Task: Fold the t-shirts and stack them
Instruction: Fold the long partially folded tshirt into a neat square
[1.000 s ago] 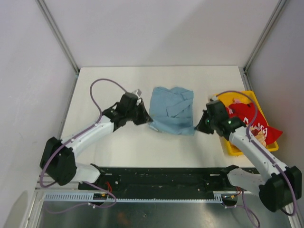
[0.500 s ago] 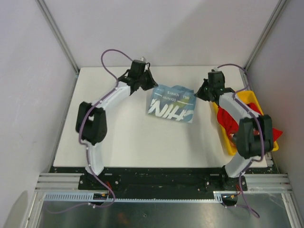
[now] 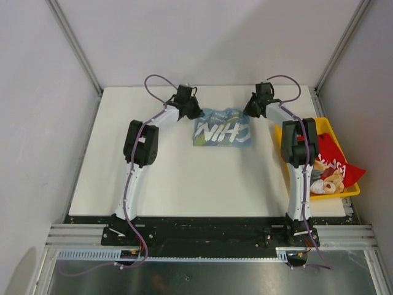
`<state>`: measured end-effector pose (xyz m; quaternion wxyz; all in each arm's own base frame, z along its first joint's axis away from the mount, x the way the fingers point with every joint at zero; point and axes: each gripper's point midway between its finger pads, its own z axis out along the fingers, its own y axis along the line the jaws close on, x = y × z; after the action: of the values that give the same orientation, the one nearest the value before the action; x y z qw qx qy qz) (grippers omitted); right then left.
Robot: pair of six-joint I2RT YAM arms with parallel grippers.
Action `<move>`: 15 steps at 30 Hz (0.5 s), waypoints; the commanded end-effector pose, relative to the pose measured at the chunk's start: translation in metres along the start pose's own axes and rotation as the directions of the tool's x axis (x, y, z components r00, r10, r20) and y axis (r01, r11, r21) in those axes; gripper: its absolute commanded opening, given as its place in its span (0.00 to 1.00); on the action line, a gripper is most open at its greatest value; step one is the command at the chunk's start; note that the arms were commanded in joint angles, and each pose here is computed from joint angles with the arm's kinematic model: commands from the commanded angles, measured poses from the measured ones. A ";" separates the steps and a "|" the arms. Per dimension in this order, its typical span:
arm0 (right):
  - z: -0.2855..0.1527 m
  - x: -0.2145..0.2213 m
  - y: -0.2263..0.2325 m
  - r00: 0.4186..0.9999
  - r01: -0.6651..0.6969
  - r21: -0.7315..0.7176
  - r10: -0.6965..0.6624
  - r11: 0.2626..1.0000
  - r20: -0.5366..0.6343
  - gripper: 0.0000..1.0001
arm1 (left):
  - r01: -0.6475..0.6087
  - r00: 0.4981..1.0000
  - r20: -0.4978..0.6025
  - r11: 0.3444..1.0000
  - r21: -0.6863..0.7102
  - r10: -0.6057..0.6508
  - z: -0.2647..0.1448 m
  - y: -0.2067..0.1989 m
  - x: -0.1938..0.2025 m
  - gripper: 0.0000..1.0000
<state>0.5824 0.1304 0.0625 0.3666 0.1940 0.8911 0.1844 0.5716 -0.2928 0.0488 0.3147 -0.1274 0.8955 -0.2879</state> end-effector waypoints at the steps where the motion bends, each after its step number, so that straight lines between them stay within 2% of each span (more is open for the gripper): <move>1: 0.007 0.025 -0.003 0.997 0.009 0.050 -0.005 0.999 -0.082 0.00 | 0.061 0.998 -0.005 0.998 0.020 -0.061 -0.008 -0.006 0.002 0.00; 7: -0.009 0.063 -0.029 0.985 -0.019 0.107 0.037 0.994 -0.170 0.00 | 0.082 0.996 -0.033 0.995 -0.064 -0.084 -0.041 0.017 0.029 0.00; 15: -0.062 0.131 -0.040 0.964 0.013 0.148 0.027 0.989 -0.263 0.00 | 0.094 0.992 -0.072 0.983 -0.160 -0.107 -0.105 0.050 0.087 0.00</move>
<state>0.5027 0.1425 0.0265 0.2886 0.2050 0.9180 0.1790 0.4714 -0.2600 0.0278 0.2457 -0.1710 0.9178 -0.2607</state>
